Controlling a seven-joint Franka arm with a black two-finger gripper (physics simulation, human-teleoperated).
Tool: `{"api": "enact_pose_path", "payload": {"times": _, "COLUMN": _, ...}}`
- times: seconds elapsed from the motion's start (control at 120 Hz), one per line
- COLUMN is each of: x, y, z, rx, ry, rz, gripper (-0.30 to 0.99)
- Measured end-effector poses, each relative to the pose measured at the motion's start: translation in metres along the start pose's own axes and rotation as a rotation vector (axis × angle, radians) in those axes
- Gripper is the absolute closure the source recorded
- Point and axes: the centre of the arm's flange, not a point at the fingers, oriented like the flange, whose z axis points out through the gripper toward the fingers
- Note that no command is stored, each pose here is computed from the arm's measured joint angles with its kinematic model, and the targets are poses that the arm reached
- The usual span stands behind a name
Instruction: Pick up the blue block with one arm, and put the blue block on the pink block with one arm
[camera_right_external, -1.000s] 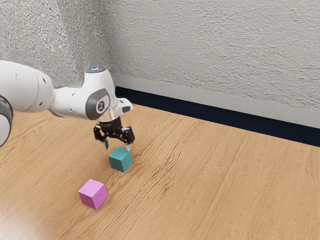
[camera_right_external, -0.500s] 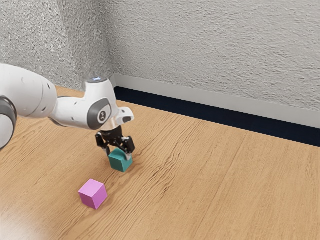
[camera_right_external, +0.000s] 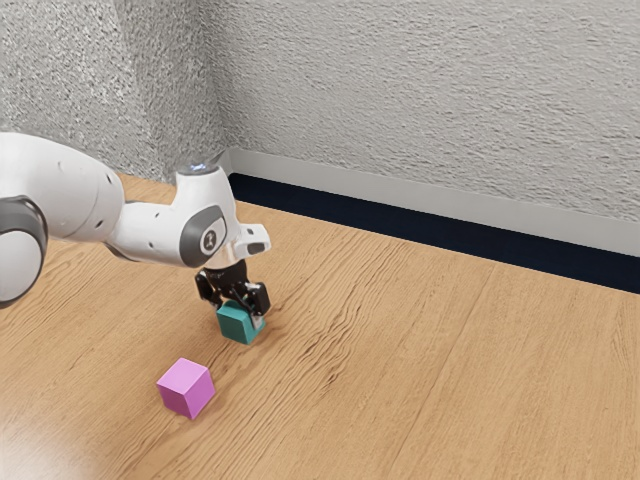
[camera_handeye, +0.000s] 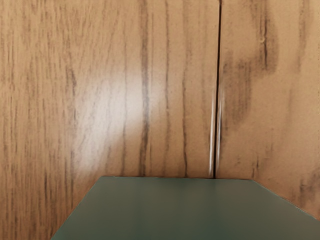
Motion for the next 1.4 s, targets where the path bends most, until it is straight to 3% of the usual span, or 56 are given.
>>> {"api": "enact_pose_path", "payload": {"times": 0.117, "x": 0.001, "y": -0.001, "z": -0.003, "rx": -0.001, "ry": 0.007, "rz": 0.006, "gripper": 0.26}}
{"api": "enact_pose_path", "payload": {"times": 0.225, "x": -0.008, "y": 0.003, "z": -0.031, "rx": -0.005, "ry": 0.04, "rz": 0.017, "gripper": 0.32}}
{"api": "enact_pose_path", "payload": {"times": 0.417, "x": -0.113, "y": 0.01, "z": -0.09, "rx": -0.053, "ry": 0.058, "rz": 0.009, "gripper": 0.33}}
{"api": "enact_pose_path", "payload": {"times": 0.617, "x": -0.157, "y": -0.002, "z": -0.085, "rx": -0.067, "ry": 0.031, "rz": -0.037, "gripper": 0.32}}
{"api": "enact_pose_path", "payload": {"times": 1.175, "x": -0.171, "y": 0.0, "z": -0.067, "rx": -0.025, "ry": -0.017, "rz": -0.015, "gripper": 0.32}}
{"api": "enact_pose_path", "payload": {"times": 1.4, "x": -0.17, "y": 0.004, "z": -0.065, "rx": -0.023, "ry": -0.021, "rz": -0.008, "gripper": 0.24}}
